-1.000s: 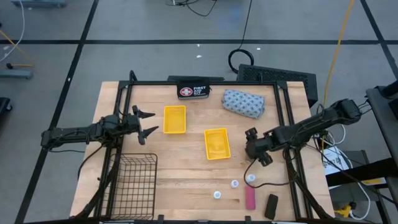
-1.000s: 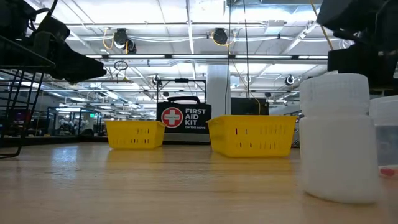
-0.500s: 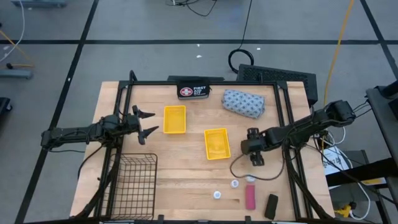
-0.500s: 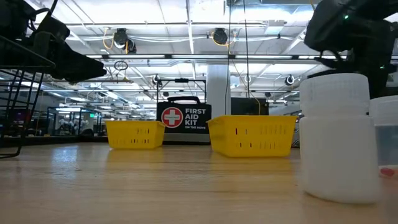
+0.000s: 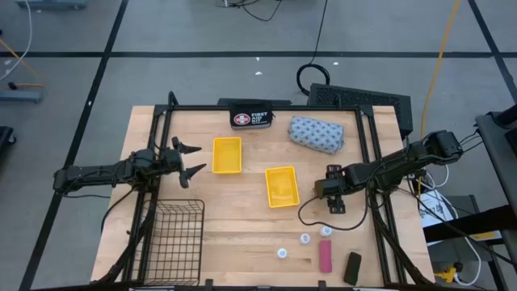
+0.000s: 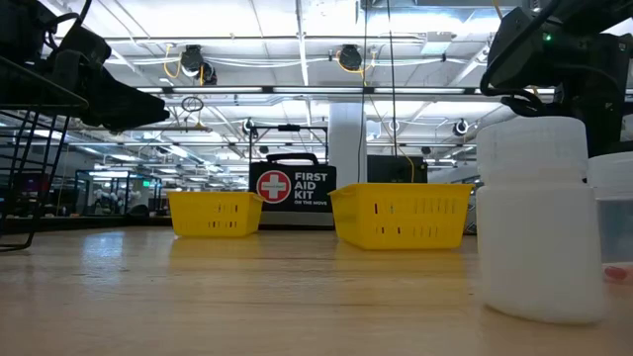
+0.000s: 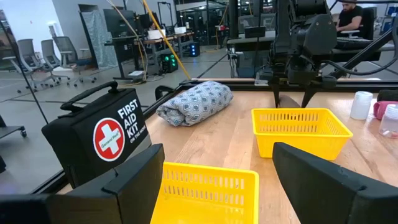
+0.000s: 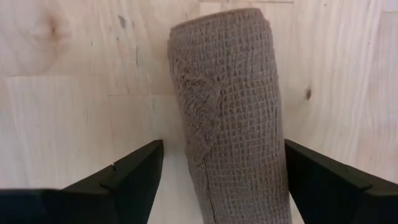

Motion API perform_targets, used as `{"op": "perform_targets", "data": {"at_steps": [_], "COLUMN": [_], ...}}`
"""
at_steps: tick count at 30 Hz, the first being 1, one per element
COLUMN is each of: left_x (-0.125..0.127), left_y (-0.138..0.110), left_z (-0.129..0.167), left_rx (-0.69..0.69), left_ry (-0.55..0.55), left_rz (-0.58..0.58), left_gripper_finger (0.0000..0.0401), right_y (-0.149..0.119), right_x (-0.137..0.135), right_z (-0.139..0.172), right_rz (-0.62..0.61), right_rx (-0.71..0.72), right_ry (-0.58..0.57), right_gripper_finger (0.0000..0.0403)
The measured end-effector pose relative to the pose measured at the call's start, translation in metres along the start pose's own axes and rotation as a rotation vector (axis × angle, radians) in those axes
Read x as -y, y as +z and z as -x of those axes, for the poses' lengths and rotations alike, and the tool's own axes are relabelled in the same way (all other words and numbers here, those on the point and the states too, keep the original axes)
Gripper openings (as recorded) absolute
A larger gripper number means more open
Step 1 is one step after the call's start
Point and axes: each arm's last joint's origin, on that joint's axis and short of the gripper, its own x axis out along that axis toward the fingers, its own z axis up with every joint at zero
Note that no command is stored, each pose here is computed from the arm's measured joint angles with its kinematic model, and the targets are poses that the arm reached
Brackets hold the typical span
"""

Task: Pick & Place Medicine items
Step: Put the brown bandage into the left yellow basket

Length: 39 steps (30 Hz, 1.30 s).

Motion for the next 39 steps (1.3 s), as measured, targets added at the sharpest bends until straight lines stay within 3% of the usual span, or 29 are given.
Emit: {"op": "perform_targets", "data": {"at_steps": [5,14,18,23,31,39], "left_x": [0.000,0.000,0.000,0.000,0.000,0.000], "left_y": [0.000,0.000,0.000,0.000,0.000,0.000], "left_z": [0.000,0.000,0.000,0.000,0.000,0.000], "left_rx": [0.000,0.000,0.000,0.000,0.000,0.000], "left_ry": [0.000,0.000,0.000,0.000,0.000,0.000], "left_rz": [0.000,0.000,0.000,0.000,0.000,0.000], "left_gripper_finger": [0.0310,0.0310,0.0310,0.0310,0.0310,0.0310], "right_y": [0.000,-0.001,0.000,-0.003,-0.007,-0.001], "right_x": [0.000,0.000,0.000,0.001,0.004,0.008], "right_z": [0.000,0.000,0.000,0.005,0.030,0.061], "right_rz": [-0.041,-0.127,-0.183,-0.276,-0.341,-0.312], "right_rx": [-0.002,-0.005,-0.002,0.018,0.165,0.501], "right_ry": [0.002,0.001,0.002,0.010,0.067,0.117], "right_gripper_finger": [0.0273,0.0152,0.0120,0.0113,0.0108,0.0112]}}
